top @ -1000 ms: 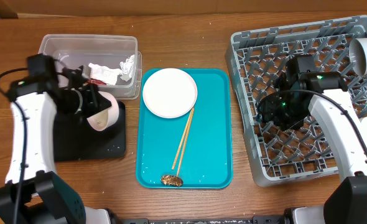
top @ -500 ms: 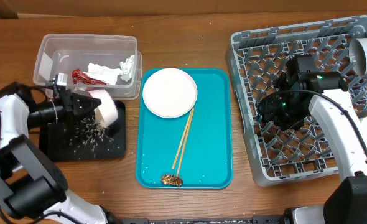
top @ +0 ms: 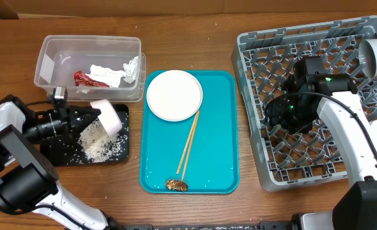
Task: Sort waste into correct bins and load items into the dishwasher
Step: 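Lift the pink bowl left and tip the rice onto the black tray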
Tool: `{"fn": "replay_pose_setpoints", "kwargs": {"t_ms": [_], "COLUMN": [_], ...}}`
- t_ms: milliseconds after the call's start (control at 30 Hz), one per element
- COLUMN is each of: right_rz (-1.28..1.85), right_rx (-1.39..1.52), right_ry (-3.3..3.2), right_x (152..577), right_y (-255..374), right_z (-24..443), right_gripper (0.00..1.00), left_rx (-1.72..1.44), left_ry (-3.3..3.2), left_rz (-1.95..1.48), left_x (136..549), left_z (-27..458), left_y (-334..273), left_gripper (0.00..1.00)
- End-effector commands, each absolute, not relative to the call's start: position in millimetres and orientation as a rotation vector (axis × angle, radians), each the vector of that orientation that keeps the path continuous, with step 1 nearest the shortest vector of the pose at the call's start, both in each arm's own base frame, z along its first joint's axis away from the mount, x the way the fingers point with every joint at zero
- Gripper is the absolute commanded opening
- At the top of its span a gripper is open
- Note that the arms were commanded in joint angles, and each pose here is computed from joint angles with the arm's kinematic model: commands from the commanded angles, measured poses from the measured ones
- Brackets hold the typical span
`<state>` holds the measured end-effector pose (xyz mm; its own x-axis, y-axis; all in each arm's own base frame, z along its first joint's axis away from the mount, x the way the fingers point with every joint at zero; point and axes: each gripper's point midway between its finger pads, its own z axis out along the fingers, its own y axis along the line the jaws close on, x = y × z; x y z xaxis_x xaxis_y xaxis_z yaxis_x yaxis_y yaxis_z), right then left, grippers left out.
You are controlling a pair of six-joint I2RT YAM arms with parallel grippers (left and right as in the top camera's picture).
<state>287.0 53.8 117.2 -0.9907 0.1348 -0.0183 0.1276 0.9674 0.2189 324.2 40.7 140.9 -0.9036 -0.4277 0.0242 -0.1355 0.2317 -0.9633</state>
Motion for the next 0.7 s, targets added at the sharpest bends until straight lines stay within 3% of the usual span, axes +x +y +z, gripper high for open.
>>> {"fn": "replay_pose_setpoints", "kwargs": {"t_ms": [0, 667], "right_rz": [0.319, 0.319], "right_rx": [0.19, 0.191], "right_ry": [3.08, 3.081], "right_x": [287.1, 287.0], "right_y": [53.1, 53.2], "right_z": [117.3, 117.3], "right_gripper": [0.63, 0.63], "left_rx": [-0.418, -0.257], "left_ry": [2.172, 2.114], "left_rz": [-1.701, -1.667], "left_x": [328.1, 322.7], "left_z": [147.6, 159.7], "left_y": [44.0, 38.6], "left_gripper": [0.04, 0.04]}}
